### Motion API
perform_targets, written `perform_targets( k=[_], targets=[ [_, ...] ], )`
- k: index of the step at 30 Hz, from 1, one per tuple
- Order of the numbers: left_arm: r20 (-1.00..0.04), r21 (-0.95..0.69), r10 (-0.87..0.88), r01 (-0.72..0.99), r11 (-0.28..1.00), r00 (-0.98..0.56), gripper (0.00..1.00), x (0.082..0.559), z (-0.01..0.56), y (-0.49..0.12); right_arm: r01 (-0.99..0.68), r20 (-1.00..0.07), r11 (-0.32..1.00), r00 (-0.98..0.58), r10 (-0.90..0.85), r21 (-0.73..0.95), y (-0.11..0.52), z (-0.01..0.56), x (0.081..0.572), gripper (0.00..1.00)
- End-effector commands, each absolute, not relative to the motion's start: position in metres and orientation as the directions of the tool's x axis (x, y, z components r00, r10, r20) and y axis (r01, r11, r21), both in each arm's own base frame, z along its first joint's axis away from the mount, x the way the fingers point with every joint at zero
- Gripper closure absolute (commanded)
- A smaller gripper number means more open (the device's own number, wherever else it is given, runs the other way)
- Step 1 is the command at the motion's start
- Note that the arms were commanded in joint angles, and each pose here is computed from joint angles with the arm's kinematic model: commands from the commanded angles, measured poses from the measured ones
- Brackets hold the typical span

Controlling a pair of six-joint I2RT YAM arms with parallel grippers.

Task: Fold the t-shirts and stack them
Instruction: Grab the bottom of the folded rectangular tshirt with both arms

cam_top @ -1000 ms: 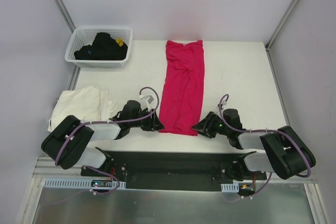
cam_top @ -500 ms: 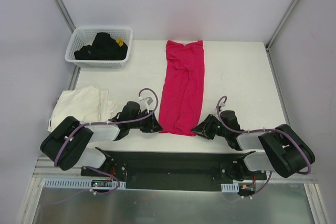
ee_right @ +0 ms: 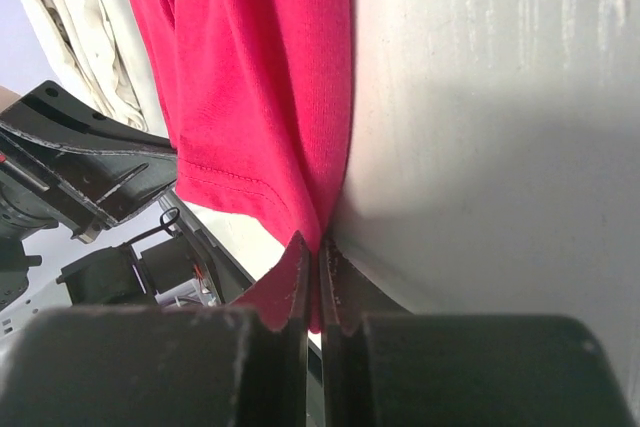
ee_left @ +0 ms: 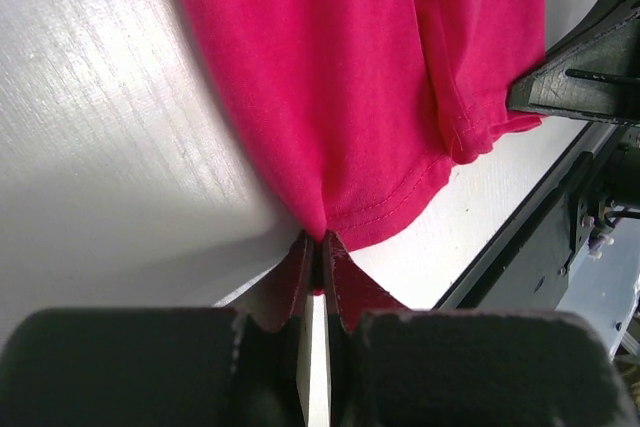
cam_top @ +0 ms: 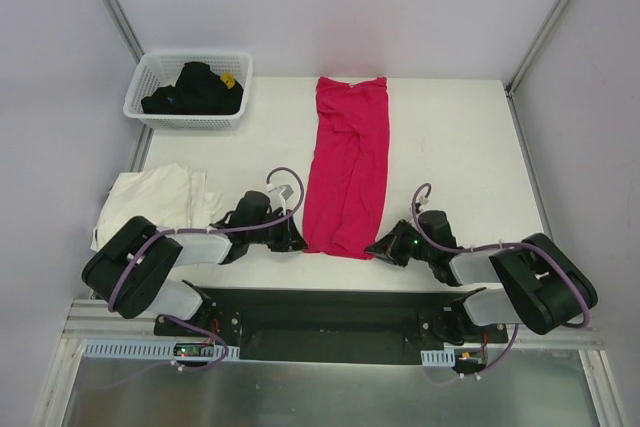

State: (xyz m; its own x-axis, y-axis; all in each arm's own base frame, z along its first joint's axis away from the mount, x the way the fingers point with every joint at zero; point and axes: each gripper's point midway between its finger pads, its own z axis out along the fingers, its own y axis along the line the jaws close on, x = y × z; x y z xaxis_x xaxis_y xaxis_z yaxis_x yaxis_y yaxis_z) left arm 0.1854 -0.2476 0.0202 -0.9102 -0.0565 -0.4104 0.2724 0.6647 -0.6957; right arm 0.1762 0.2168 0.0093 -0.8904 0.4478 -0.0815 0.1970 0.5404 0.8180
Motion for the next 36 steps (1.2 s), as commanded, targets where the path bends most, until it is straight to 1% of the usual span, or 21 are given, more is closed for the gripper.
perform_targets(
  k=[1, 8, 11, 19, 22, 27, 33, 34, 36],
  targets=[
    [-0.442, -0.690, -0.032, 0.317, 0.650, -0.897, 1.00, 0.189, 0.027, -0.254, 0.327, -0.031, 0.679, -0.888, 0.458, 0.657, 0.185, -0.042, 0.144, 0.99],
    [-0.457, -0.686, -0.037, 0.325, 0.650, -0.889, 1.00, 0.190, 0.030, -0.253, 0.323, -0.043, 0.670, -0.883, 0.468, 0.668, 0.185, -0.038, 0.145, 0.99],
    [-0.463, -0.667, -0.035, 0.322, 0.672, -0.886, 1.00, 0.192, 0.030, -0.250, 0.317, -0.055, 0.671, -0.881, 0.471, 0.670, 0.185, -0.036, 0.147, 0.99],
    [-0.549, -0.624, -0.051, 0.369, 0.689, -0.834, 1.00, 0.215, 0.057, -0.253, 0.284, -0.080, 0.667, -0.885, 0.459, 0.689, 0.193, -0.023, 0.163, 0.99],
    [-0.575, -0.616, -0.065, 0.379, 0.691, -0.816, 1.00, 0.222, 0.068, -0.253, 0.260, -0.106, 0.665, -0.883, 0.457, 0.700, 0.196, -0.014, 0.174, 0.99],
    [-0.588, -0.602, -0.074, 0.375, 0.705, -0.805, 1.00, 0.225, 0.076, -0.250, 0.204, -0.174, 0.684, -0.880, 0.442, 0.700, 0.195, 0.006, 0.193, 0.99],
    [-0.609, -0.581, -0.085, 0.371, 0.724, -0.788, 1.00, 0.230, 0.088, -0.247, 0.188, -0.216, 0.687, -0.863, 0.456, 0.702, 0.186, 0.024, 0.218, 0.99],
    [-0.614, -0.573, -0.088, 0.367, 0.733, -0.784, 1.00, 0.232, 0.088, -0.245, 0.168, -0.238, 0.690, -0.859, 0.453, 0.704, 0.186, 0.032, 0.227, 0.99],
    [-0.631, -0.562, -0.090, 0.374, 0.738, -0.771, 1.00, 0.238, 0.095, -0.246, 0.170, -0.241, 0.692, -0.858, 0.455, 0.702, 0.184, 0.036, 0.234, 0.99]
  ],
)
